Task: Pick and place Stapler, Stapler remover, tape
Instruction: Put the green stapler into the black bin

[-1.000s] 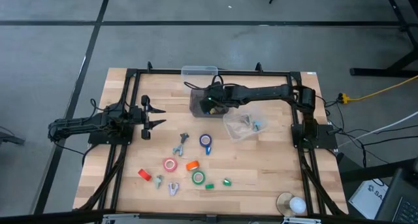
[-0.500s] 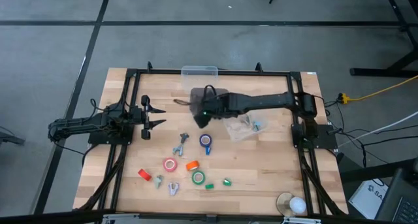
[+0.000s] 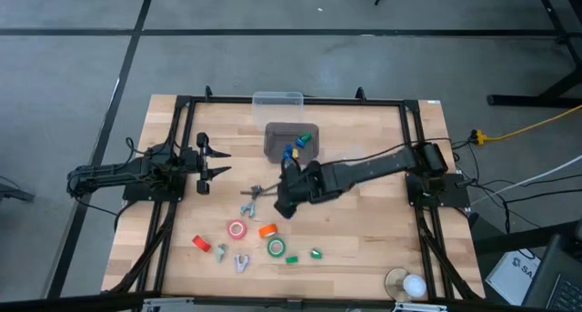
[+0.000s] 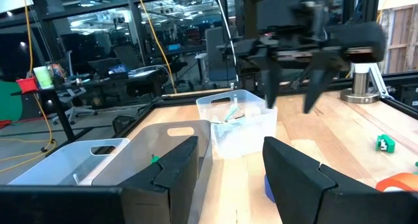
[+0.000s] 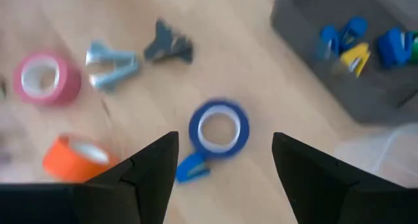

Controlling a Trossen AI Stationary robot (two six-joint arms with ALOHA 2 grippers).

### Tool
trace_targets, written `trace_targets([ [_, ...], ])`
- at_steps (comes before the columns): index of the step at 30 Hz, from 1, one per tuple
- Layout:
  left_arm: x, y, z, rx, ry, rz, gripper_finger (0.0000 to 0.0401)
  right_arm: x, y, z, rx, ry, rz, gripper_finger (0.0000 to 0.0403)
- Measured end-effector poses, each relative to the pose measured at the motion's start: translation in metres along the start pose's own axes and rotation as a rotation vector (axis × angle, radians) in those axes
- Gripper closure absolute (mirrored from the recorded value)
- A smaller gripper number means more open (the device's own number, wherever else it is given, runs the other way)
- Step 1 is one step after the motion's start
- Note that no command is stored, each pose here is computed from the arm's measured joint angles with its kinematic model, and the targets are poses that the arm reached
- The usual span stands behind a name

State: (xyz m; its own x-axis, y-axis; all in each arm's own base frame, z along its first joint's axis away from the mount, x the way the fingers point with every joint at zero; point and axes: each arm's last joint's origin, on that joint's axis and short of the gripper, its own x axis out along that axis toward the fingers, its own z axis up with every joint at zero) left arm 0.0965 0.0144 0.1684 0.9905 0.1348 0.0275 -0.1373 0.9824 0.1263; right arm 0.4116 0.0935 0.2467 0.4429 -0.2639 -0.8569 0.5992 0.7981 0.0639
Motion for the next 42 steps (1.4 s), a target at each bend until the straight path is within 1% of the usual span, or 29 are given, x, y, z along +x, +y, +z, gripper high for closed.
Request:
trace_targets([
  [6,0.0,0.0,0.0,0.0,0.0,0.0,0.0232,-0.011,0.012,-0.027,-0.095,0.085,-0.009,0.015],
  [12,0.0,0.0,0.0,0.0,0.0,0.0,0.0232,-0.02,0.024,-0.048,-0.151,0.221,0.078,0.015],
  [14,0.0,0.0,0.0,0.0,0.0,0.0,0.0232,-0.024,0.026,-0.055,-0.166,0.253,0.083,0.015],
  [16,0.0,0.0,0.0,0.0,0.0,0.0,0.0232,-0.027,0.029,-0.062,-0.158,0.275,0.075,0.015],
  [23,0.0,0.0,0.0,0.0,0.0,0.0,0.0232,-0.04,0.036,-0.087,-0.045,0.331,0.021,0.015],
  [27,0.0,0.0,0.0,0.0,0.0,0.0,0.0232,-0.047,0.043,-0.101,-0.052,0.356,0.038,0.015],
  [33,0.0,0.0,0.0,0.0,0.0,0.0,0.0232,-0.054,0.049,-0.112,-0.005,0.354,0.041,0.015],
  [36,0.0,0.0,0.0,0.0,0.0,0.0,0.0232,-0.052,0.05,-0.113,-0.002,0.363,0.051,0.015],
  [40,0.0,0.0,0.0,0.0,0.0,0.0,0.0232,-0.041,0.049,-0.121,-0.009,0.396,0.066,0.015],
  [42,0.0,0.0,0.0,0.0,0.0,0.0,0.0232,-0.034,0.05,-0.126,-0.053,0.409,0.097,0.015],
])
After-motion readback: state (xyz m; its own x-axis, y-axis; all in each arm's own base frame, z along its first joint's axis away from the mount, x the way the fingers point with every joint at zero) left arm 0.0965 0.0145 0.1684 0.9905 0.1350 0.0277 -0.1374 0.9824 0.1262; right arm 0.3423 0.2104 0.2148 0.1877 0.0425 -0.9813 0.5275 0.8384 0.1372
